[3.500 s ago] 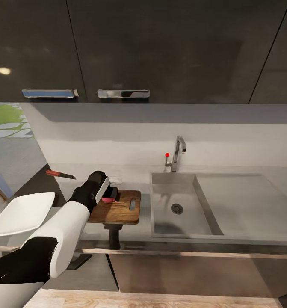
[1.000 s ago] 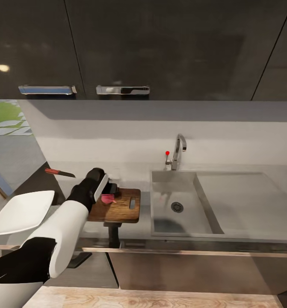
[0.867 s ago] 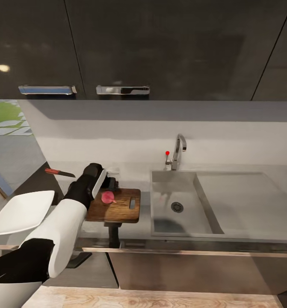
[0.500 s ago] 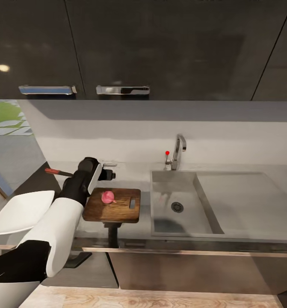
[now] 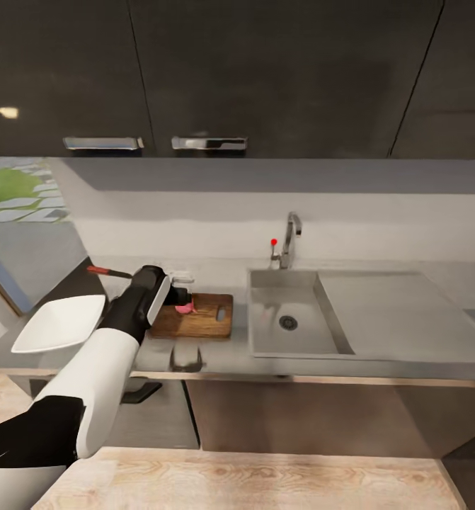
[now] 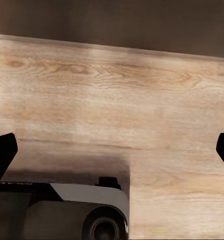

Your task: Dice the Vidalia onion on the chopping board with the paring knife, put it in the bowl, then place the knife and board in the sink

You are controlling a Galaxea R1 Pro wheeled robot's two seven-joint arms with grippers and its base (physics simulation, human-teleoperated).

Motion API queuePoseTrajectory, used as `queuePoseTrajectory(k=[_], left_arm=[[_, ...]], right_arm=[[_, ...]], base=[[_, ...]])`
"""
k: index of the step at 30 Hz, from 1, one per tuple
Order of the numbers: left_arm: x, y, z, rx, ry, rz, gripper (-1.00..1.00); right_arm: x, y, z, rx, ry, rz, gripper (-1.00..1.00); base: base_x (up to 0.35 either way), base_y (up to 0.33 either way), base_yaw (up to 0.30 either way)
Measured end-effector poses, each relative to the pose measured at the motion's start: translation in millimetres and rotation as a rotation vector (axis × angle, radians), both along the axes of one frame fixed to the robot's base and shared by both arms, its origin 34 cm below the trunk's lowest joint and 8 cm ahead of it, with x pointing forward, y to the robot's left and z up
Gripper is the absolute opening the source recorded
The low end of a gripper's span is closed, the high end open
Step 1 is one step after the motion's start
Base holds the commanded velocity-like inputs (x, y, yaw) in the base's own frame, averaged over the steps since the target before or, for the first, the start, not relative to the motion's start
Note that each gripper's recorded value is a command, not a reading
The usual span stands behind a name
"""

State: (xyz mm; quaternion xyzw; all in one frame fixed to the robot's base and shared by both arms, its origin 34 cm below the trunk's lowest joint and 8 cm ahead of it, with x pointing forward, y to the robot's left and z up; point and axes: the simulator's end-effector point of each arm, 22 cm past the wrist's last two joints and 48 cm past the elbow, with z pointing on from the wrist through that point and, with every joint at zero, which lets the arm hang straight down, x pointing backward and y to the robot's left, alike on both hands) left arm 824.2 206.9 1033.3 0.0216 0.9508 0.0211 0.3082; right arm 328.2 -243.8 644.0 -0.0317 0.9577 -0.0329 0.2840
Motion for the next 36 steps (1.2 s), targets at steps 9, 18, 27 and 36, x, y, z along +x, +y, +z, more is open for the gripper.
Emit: queuePoseTrajectory(k=[9, 18, 27, 36], left_arm=[[-5, -1, -11, 0.001, 0.028, -0.002, 1.00], [-10, -2, -22, 0.003, 0.057, -0.005, 1.00], [-14, -5, -29, 0.003, 0.075, -0.008, 1.00], [-29, -5, -57, 0.008, 0.148, -0.011, 1.00]], right_arm=[[0, 0, 0, 0.001, 0.000, 0.000, 1.00], [0, 0, 0, 0.000, 0.000, 0.000, 1.00], [0, 0, 0, 0.000, 0.000, 0.000, 1.00], [0, 0, 0, 0.000, 0.000, 0.000, 1.00]], base=[[-0.338, 0.000, 0.000], [-0.338, 0.000, 0.000], [-0.338, 0.000, 0.000], [-0.338, 0.000, 0.000]])
